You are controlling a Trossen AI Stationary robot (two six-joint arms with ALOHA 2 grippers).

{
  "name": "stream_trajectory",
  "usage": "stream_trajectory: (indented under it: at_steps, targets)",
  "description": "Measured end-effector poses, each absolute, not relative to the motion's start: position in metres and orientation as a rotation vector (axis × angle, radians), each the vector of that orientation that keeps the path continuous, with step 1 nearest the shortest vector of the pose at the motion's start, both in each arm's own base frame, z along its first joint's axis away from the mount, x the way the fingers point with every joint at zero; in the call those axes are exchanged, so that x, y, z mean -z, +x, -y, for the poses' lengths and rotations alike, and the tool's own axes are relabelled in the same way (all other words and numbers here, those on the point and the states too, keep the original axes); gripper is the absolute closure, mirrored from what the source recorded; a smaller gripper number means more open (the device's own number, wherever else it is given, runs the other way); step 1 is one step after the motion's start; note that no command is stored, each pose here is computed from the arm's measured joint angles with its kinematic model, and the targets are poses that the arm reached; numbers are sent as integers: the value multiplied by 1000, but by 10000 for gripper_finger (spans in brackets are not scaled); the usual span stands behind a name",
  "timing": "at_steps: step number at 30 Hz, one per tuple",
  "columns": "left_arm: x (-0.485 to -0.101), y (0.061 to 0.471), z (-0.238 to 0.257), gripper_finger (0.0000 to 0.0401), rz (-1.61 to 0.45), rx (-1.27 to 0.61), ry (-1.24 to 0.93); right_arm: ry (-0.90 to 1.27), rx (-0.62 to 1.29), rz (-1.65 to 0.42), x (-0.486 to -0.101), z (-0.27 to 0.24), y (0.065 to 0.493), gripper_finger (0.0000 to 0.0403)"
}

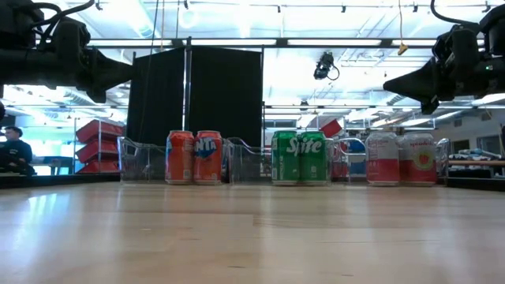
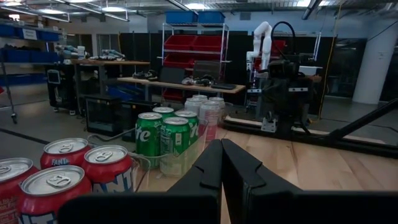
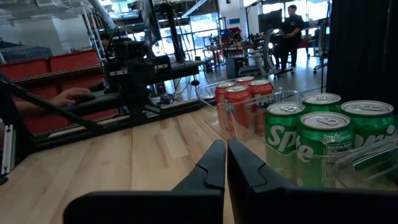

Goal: Sort soda cans
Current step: Return to Home Position

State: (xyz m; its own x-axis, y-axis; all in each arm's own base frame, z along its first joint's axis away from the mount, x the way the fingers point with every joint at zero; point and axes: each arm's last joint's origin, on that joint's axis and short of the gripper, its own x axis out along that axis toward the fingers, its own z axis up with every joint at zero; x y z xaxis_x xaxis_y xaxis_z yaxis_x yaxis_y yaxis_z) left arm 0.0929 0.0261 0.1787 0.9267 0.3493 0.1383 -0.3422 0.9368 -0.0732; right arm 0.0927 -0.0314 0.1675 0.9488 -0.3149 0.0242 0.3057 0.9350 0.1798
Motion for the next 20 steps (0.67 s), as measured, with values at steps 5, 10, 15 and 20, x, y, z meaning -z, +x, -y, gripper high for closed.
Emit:
stream_trajectory:
  at_steps: [5, 10, 15, 20]
  targets:
    - [-179, 93, -26, 393, 151, -355, -48, 175, 317, 53, -167, 31, 93, 401]
    - [-179, 93, -26, 393, 150, -354, -48, 176, 317, 53, -167, 31, 93, 399]
    - [-179, 93, -26, 393, 150, -354, -48, 175, 317, 53, -168, 31, 93, 399]
    - [-179, 93, -26, 393, 151, -355, -48, 175, 317, 53, -167, 31, 93, 402]
